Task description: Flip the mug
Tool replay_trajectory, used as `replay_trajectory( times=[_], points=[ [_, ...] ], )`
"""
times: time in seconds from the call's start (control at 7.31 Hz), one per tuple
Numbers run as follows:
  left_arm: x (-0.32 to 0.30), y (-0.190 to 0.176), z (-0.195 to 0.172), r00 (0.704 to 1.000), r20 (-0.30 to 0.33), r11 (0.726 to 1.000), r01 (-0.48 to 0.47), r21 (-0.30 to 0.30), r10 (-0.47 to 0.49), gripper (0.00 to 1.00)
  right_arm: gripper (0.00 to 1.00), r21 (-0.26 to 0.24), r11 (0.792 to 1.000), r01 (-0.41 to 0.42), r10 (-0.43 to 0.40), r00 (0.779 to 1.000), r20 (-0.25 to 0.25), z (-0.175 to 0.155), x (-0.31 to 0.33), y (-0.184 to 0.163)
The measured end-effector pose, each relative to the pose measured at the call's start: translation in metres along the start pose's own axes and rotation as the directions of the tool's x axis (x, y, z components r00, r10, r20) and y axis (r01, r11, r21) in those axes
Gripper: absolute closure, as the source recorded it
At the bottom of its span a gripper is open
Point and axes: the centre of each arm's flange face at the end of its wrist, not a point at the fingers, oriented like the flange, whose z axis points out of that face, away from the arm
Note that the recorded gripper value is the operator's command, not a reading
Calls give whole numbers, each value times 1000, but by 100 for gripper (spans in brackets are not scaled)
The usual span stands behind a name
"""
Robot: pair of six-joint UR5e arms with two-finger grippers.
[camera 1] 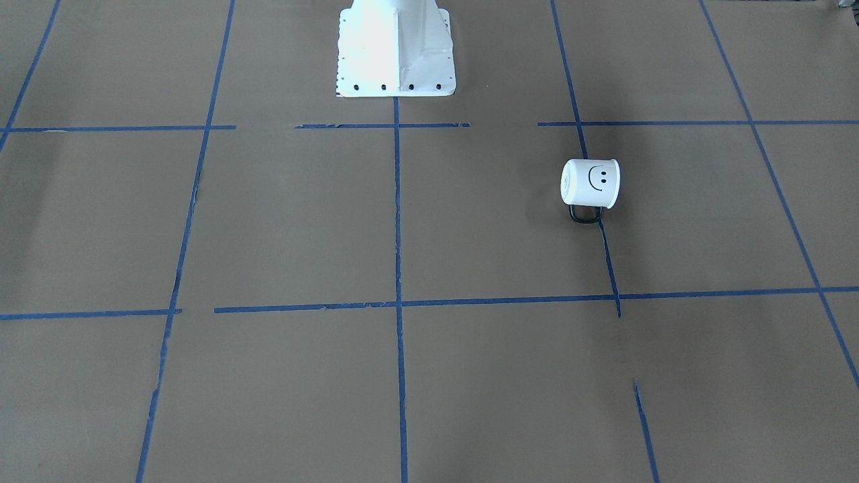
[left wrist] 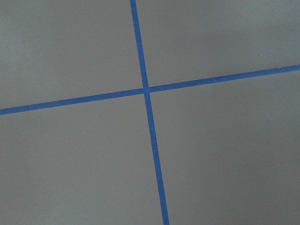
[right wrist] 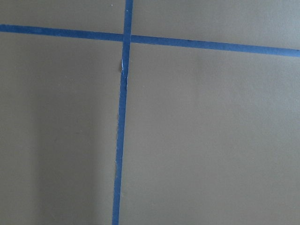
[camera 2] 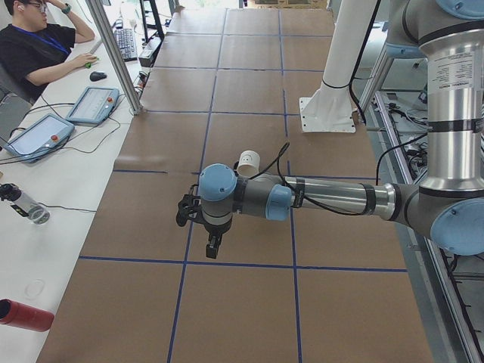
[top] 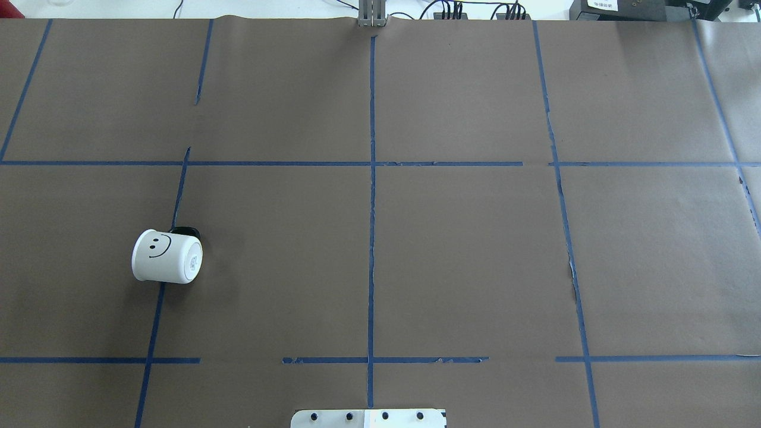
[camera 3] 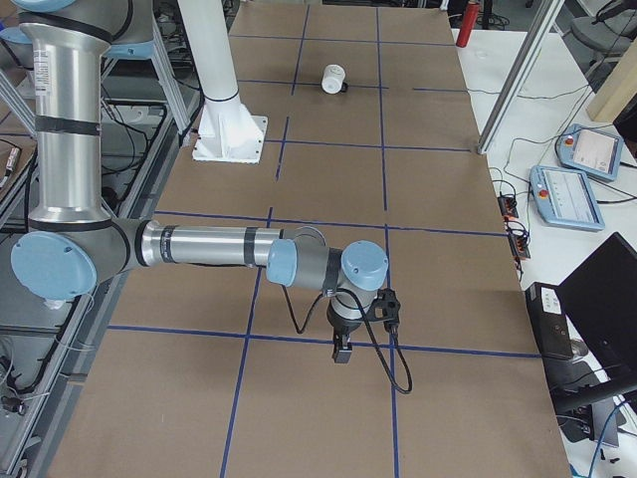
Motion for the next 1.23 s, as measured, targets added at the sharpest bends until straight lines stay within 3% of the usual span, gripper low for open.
replay_trajectory(
  times=[0.96, 1.23],
  points=[
    [18, -22, -10, 999, -9, 998, -50, 33, 50, 0, 0, 0, 1000, 0, 0, 1000, 0, 0, 0, 0],
    [42, -34, -4, 991, -20, 989, -133, 64, 134, 0, 0, 0, 1000, 0, 0, 1000, 0, 0, 0, 0]
  ],
)
